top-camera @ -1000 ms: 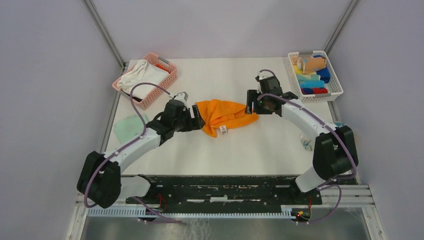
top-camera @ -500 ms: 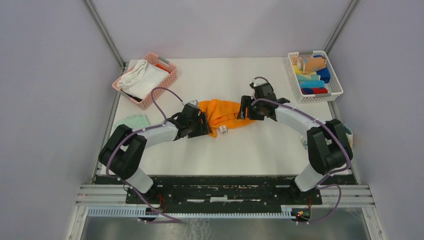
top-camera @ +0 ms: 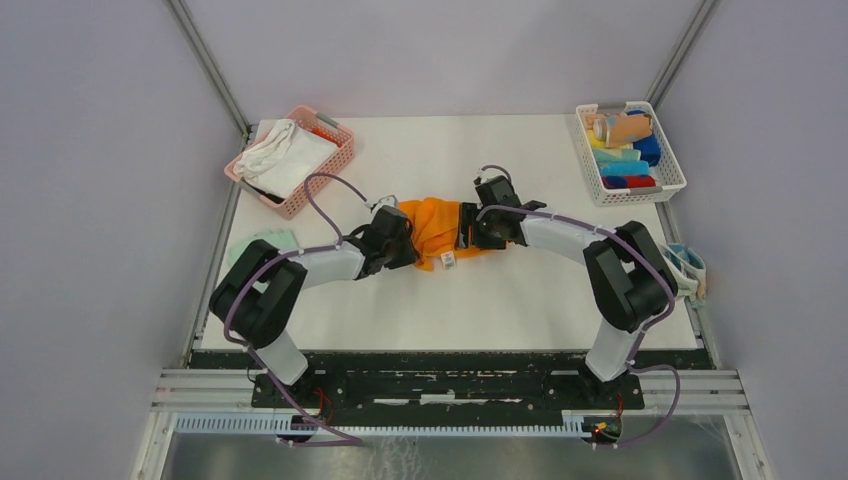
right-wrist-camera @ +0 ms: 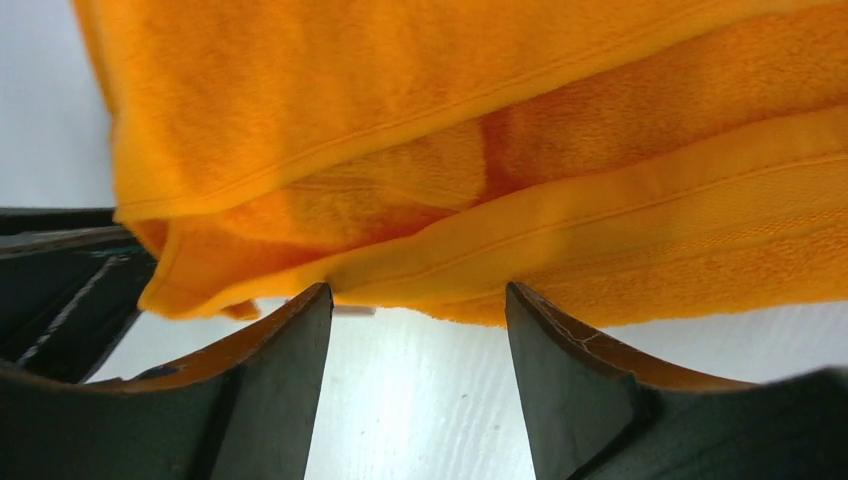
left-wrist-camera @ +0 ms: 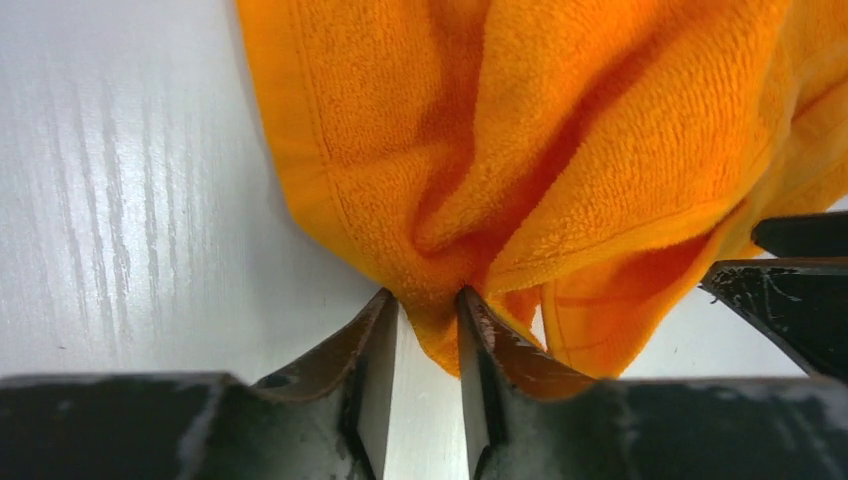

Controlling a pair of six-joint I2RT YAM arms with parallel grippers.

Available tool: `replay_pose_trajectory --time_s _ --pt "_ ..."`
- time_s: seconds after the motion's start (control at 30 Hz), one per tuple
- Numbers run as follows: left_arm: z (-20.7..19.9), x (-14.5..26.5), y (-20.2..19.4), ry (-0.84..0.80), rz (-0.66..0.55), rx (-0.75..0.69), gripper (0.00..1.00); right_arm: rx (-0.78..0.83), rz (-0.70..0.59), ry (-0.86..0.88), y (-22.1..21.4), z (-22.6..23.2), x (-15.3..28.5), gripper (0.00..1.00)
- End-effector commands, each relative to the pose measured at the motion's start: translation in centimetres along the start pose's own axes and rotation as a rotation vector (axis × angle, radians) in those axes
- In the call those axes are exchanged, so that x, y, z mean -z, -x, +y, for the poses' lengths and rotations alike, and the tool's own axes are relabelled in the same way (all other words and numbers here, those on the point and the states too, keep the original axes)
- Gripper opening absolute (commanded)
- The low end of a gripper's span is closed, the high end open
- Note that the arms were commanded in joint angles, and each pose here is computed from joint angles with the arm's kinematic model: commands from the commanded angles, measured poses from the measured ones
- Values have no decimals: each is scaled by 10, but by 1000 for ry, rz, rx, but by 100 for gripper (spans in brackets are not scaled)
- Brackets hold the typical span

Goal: Roll the towels
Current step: Place the towel at the center of the board, then flatten out the towel at the center of the board.

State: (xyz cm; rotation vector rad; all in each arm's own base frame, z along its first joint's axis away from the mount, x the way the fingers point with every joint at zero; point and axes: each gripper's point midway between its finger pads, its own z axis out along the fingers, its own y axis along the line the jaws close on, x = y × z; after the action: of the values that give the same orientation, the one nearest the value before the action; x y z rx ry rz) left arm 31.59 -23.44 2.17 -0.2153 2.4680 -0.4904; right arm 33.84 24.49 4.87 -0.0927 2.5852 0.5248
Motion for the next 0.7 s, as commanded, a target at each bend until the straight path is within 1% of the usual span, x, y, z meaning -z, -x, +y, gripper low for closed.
replay_pose_trajectory --time_s 0.0,0.1,0.17,0.2,0.33,0.43,0.57,0.67 --pt "30 -12 -4 137 -7 -11 31 -57 -48 -110 18 -23 -7 71" --pt "45 -9 0 182 -11 -22 18 -103 -12 -180 12 -55 -10 70" --pt "60 -2 2 221 -11 -11 7 -148 5 -239 11 -81 -8 67" --pt "66 3 6 233 -18 0 4 -174 9 -268 10 -96 -6 66" --pt "92 26 21 285 -57 50 3 -274 -20 -360 18 -147 12 63" --pt "107 45 34 311 -88 86 3 -297 -65 -419 32 -172 33 63" --pt "110 70 54 309 -145 94 3 -260 -115 -430 51 -175 56 63" --pt "99 80 61 271 -148 72 3 -185 -172 -319 74 -155 63 67"
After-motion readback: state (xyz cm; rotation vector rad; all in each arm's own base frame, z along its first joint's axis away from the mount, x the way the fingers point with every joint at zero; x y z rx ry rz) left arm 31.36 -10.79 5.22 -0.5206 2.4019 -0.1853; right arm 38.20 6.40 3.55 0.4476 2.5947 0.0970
